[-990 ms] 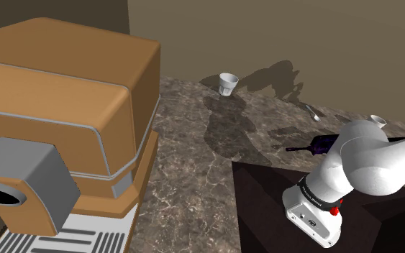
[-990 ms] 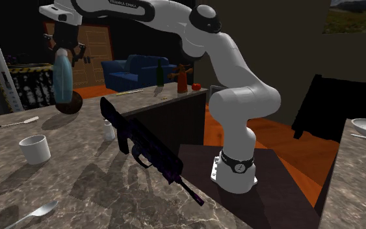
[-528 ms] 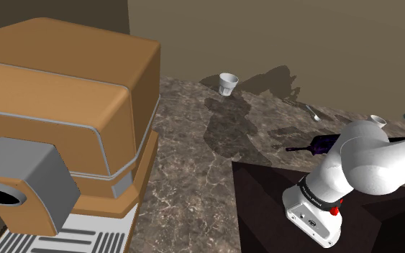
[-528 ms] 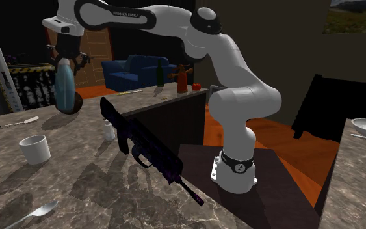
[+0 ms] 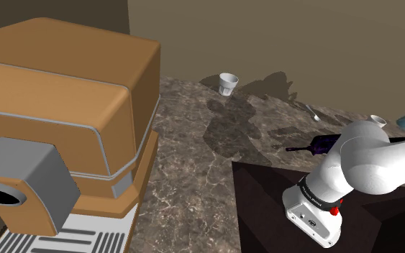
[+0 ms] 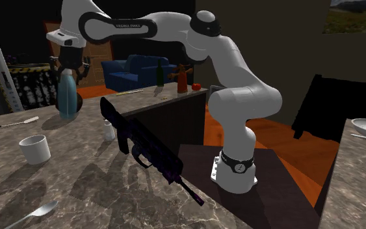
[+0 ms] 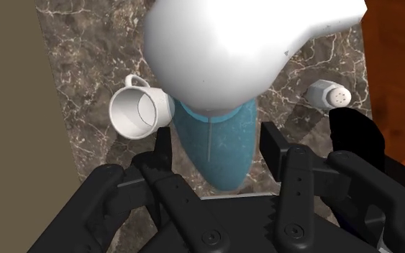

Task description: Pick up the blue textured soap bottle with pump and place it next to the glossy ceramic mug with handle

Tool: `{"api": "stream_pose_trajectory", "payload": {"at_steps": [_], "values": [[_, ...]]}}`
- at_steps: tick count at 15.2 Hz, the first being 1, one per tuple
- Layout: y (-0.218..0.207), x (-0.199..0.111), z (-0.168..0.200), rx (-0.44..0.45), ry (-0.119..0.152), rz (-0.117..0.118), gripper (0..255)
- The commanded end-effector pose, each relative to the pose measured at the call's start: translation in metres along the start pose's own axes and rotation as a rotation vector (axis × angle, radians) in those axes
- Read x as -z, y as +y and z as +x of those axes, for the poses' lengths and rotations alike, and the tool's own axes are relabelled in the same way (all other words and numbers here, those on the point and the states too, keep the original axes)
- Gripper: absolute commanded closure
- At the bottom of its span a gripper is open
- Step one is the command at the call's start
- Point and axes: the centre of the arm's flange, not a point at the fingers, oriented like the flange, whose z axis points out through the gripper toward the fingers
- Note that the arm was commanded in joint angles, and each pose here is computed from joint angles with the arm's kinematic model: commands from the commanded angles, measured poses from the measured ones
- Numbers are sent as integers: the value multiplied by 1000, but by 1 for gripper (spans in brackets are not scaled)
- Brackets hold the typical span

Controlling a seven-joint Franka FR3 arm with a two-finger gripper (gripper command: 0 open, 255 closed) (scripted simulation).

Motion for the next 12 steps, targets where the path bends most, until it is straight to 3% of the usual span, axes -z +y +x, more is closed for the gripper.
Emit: {"api": "stream_pose_trajectory", "payload": {"at_steps": [1, 12], "values": [[-3, -9, 3, 0, -1, -1, 255], [-19, -63, 19, 0, -1, -1, 255]]}}
